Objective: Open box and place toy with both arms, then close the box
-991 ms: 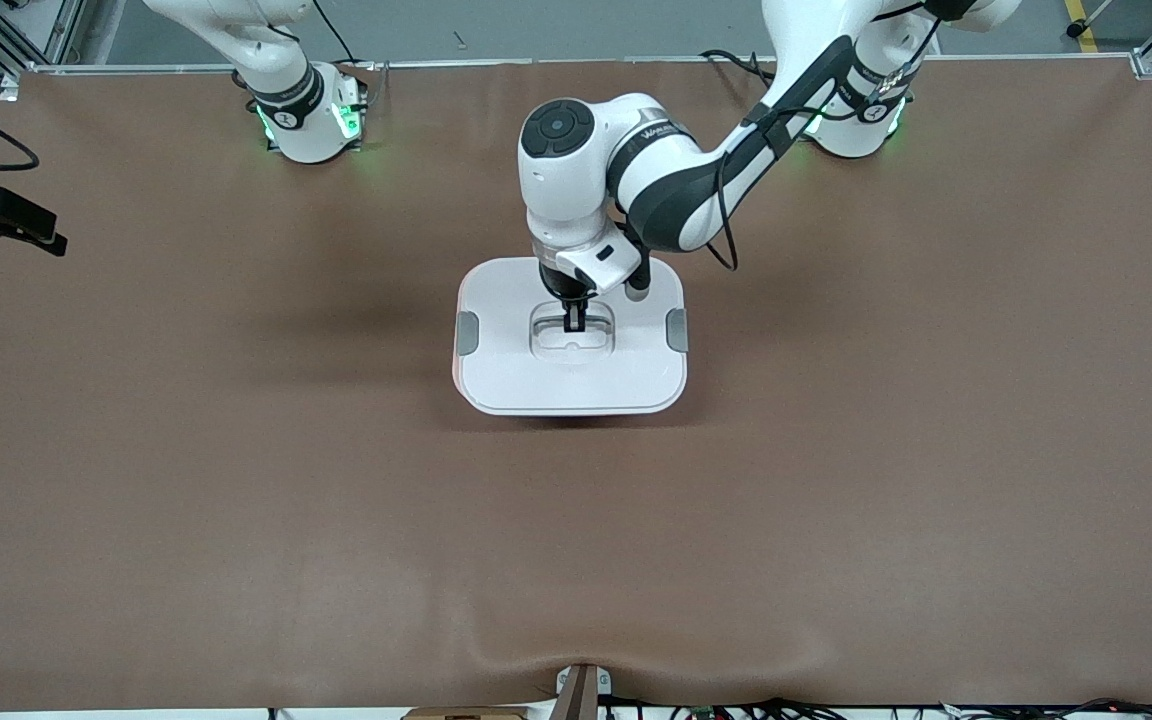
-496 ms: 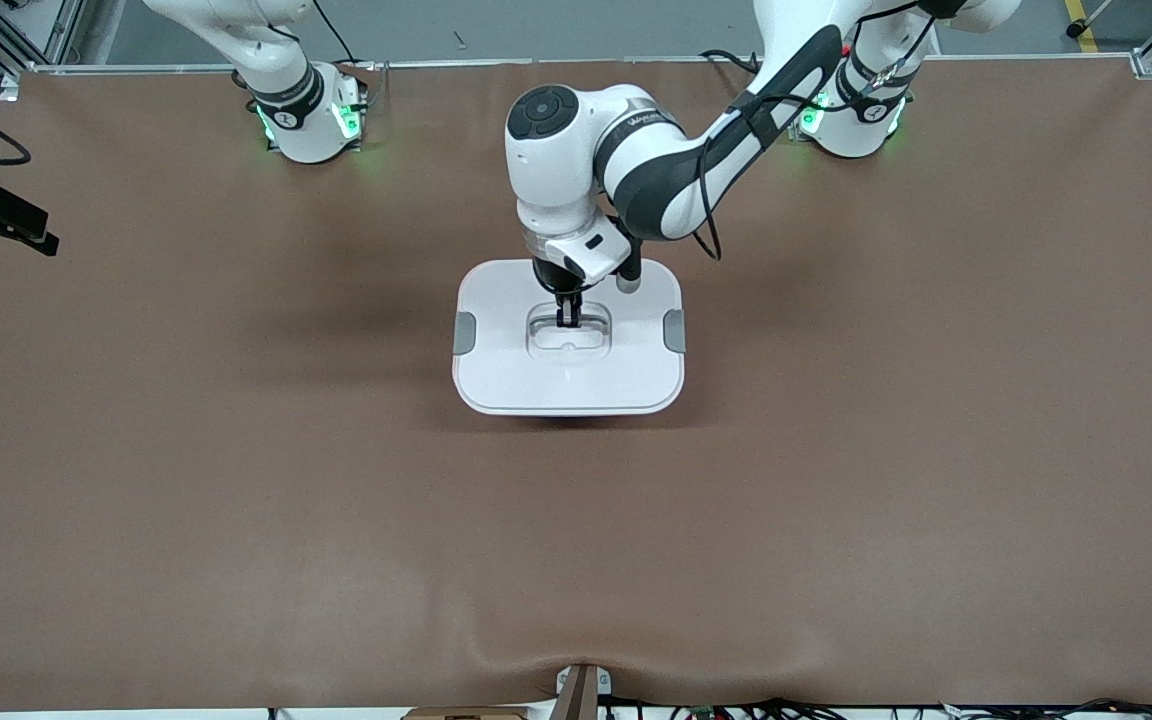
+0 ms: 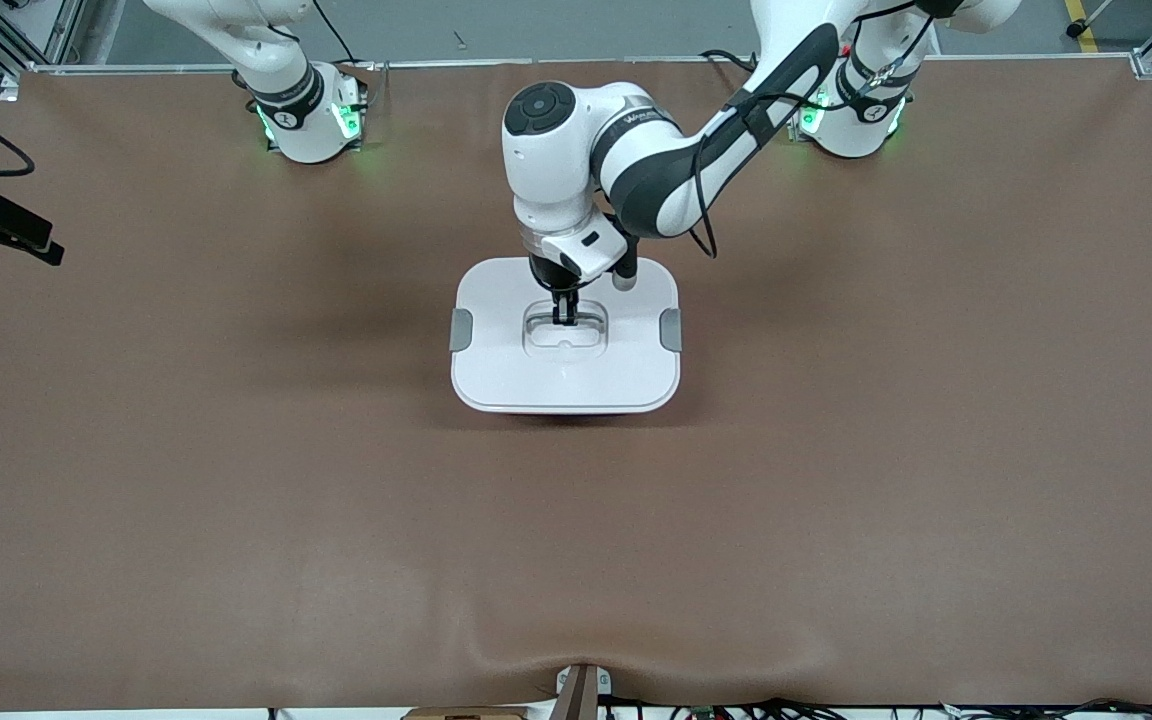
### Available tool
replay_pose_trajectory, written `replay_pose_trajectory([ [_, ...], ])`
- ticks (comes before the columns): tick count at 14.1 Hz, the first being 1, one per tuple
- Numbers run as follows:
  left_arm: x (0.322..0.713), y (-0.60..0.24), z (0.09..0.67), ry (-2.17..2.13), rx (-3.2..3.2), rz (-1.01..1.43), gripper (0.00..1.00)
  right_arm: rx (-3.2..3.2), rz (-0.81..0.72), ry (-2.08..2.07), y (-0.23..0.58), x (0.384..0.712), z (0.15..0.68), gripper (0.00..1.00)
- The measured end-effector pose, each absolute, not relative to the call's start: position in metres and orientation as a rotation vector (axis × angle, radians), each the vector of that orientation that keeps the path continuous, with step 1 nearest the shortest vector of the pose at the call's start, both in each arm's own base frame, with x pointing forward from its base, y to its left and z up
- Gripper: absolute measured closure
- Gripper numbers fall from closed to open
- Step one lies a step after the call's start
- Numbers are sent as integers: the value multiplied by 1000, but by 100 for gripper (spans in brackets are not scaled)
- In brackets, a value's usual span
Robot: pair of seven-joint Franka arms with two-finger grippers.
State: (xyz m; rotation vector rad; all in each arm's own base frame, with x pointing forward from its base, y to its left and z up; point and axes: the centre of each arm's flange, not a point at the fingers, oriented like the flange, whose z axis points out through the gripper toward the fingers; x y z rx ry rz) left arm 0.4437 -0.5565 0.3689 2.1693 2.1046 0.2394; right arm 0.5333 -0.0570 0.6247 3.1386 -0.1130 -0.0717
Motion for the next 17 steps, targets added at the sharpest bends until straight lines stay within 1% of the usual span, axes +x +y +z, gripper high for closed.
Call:
replay_pose_trajectory([
  [3, 438, -562, 362, 2093, 2188, 237, 93, 3139, -72, -114, -57, 533, 625, 0],
  [17, 438, -560, 353, 2102, 2198, 244, 93, 3142, -62, -108, -52, 534, 625, 0],
])
